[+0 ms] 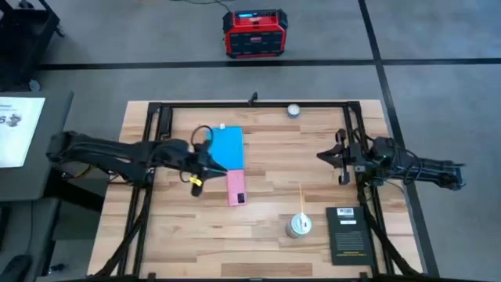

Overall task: Apply microfiber cloth
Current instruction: Spray the device using the spray bottle

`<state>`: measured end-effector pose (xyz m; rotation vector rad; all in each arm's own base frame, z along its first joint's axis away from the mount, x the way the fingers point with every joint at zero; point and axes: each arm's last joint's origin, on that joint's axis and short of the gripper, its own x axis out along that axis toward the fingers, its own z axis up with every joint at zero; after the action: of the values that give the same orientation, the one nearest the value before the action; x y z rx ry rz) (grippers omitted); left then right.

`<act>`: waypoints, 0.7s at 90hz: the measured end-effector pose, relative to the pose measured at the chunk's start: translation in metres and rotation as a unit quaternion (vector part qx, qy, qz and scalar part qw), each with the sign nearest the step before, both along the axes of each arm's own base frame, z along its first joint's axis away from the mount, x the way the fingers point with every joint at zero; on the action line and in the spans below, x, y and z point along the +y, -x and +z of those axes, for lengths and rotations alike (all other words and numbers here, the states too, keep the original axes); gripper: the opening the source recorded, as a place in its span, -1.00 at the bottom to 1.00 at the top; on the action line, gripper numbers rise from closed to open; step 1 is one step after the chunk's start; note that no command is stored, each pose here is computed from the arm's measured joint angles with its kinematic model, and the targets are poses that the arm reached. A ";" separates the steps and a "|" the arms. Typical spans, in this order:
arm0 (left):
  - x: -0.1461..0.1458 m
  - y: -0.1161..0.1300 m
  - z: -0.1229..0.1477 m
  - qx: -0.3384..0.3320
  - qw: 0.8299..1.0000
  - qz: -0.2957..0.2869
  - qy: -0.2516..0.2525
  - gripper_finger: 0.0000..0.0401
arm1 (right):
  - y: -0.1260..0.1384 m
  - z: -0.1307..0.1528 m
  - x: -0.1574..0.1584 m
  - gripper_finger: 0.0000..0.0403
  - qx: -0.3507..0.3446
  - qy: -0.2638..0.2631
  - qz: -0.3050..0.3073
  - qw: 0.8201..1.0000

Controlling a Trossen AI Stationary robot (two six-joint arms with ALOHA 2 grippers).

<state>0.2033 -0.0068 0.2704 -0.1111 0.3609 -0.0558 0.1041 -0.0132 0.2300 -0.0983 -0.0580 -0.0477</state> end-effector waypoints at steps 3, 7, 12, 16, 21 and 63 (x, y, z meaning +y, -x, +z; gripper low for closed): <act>0.000 0.004 0.002 0.000 1.000 0.005 0.006 -0.61 | -0.003 0.005 0.000 -0.84 0.004 0.005 -0.001 1.000; 0.001 0.009 0.005 -0.004 1.000 0.011 0.009 -0.56 | -0.007 0.013 -0.001 -0.81 0.010 0.011 -0.001 1.000; 0.001 0.015 0.008 -0.006 1.000 0.014 0.009 -0.50 | -0.014 0.024 -0.002 -0.78 0.018 0.016 -0.001 1.000; 0.001 0.018 0.010 -0.012 1.000 0.016 0.008 -0.46 | -0.022 0.033 -0.003 -0.77 0.026 0.017 -0.002 1.000; 0.001 0.020 0.011 -0.016 1.000 0.016 0.003 -0.44 | -0.033 0.044 -0.005 -0.77 0.039 0.019 -0.002 0.999; 0.014 0.023 -0.024 0.066 0.994 0.087 0.017 -0.42 | -0.138 0.044 -0.041 -0.99 0.196 0.037 -0.031 0.979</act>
<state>0.1805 0.0073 0.2465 -0.1806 0.4804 0.1185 0.2418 -0.0540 0.2740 -0.1827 0.3382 -0.0882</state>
